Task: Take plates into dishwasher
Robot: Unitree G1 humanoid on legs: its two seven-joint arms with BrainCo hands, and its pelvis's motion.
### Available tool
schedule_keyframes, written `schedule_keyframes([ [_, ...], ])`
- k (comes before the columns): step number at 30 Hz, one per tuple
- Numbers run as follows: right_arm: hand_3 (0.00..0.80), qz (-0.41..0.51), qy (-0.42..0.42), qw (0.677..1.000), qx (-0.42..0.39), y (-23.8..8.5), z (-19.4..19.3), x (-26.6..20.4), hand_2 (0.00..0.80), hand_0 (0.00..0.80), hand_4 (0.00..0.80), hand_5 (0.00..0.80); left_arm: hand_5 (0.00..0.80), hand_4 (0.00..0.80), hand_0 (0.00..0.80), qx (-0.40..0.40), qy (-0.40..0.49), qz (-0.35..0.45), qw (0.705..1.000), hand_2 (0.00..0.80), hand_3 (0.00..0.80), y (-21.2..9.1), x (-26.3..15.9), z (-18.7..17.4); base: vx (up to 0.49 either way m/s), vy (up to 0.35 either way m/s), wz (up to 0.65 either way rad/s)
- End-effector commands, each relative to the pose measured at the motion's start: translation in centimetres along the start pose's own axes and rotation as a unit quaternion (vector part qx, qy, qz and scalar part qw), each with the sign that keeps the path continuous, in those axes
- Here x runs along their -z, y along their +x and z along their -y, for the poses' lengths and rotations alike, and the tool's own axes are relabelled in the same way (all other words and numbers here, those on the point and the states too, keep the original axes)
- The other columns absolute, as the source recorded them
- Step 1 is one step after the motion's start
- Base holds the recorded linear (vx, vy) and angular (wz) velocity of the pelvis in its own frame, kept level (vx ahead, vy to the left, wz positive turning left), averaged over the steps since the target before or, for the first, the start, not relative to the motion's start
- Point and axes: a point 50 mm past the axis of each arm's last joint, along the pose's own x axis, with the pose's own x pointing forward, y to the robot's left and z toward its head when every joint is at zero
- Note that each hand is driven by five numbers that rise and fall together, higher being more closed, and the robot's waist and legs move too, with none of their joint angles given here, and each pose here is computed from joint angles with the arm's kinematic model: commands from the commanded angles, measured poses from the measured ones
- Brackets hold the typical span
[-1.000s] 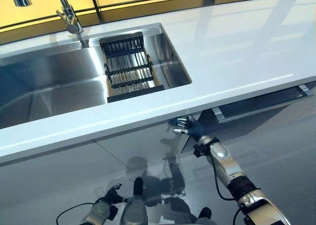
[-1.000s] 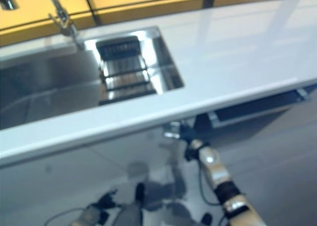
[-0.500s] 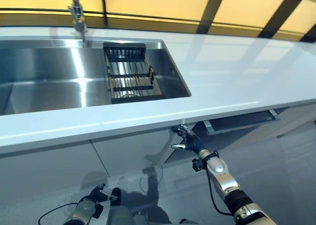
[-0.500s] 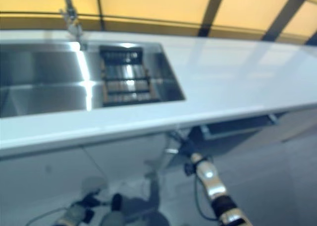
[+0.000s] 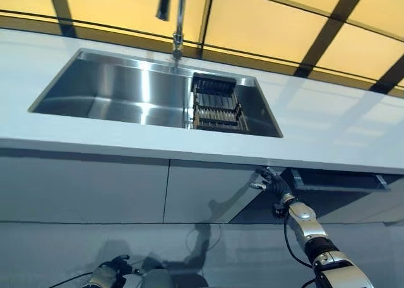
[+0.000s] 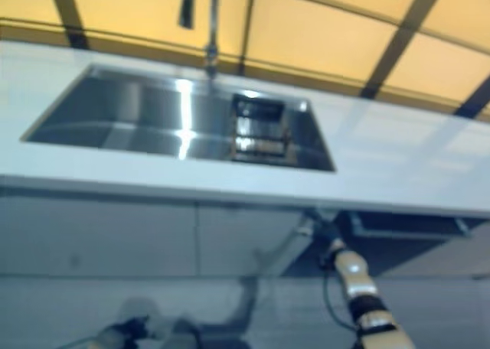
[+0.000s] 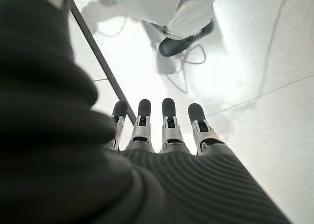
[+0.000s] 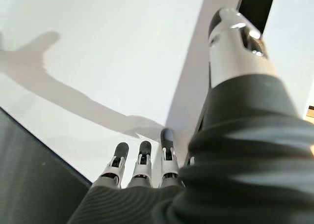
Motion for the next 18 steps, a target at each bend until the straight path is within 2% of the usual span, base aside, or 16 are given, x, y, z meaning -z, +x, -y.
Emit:
schedule_keyframes([
  [1, 0.000, -0.428, -0.020, 0.900, -0.073, -10.2, -3.4, 17.1, 0.000, 0.000, 0.000, 0.000, 0.000, 0.000, 0.000, 0.009, -0.004, 0.048, 0.999, 0.000, 0.000, 0.3, -3.5, 0.6, -0.158, -0.221, 0.24],
  [4, 0.000, -0.420, -0.014, 0.905, -0.073, -9.9, -3.5, 16.9, 0.000, 0.000, 0.000, 0.000, 0.000, 0.000, 0.000, 0.008, -0.018, 0.054, 0.998, 0.000, 0.000, 0.3, -3.6, 1.2, -0.167, -0.212, 0.13],
  [8, 0.000, -0.402, -0.017, 0.913, -0.068, -9.1, -2.9, 16.1, 0.000, 0.000, 0.000, 0.000, 0.000, 0.000, 0.000, 0.011, -0.017, 0.074, 0.997, 0.000, 0.000, 0.3, -4.6, 2.1, -0.266, -0.242, -0.23],
  [11, 0.000, -0.380, 0.002, 0.922, -0.070, -8.3, -2.7, 15.3, 0.000, 0.000, 0.000, 0.000, 0.000, 0.000, 0.000, 0.010, -0.016, 0.084, 0.996, 0.000, 0.000, 0.3, -5.1, 2.6, -0.226, -0.191, 0.07],
  [14, 0.000, -0.382, 0.012, 0.921, -0.070, -8.3, -2.7, 15.2, 0.000, 0.000, 0.000, 0.000, 0.000, 0.000, 0.000, 0.012, -0.017, 0.083, 0.996, 0.000, 0.000, 0.3, -5.2, 2.7, -0.156, -0.130, 0.17],
  [18, 0.000, -0.428, 0.020, 0.902, -0.053, -9.9, -1.9, 16.6, 0.000, 0.000, 0.000, 0.000, 0.000, 0.000, 0.000, 0.012, -0.034, 0.085, 0.996, 0.000, 0.000, 0.3, -5.1, 3.2, -0.132, -0.113, 0.18],
])
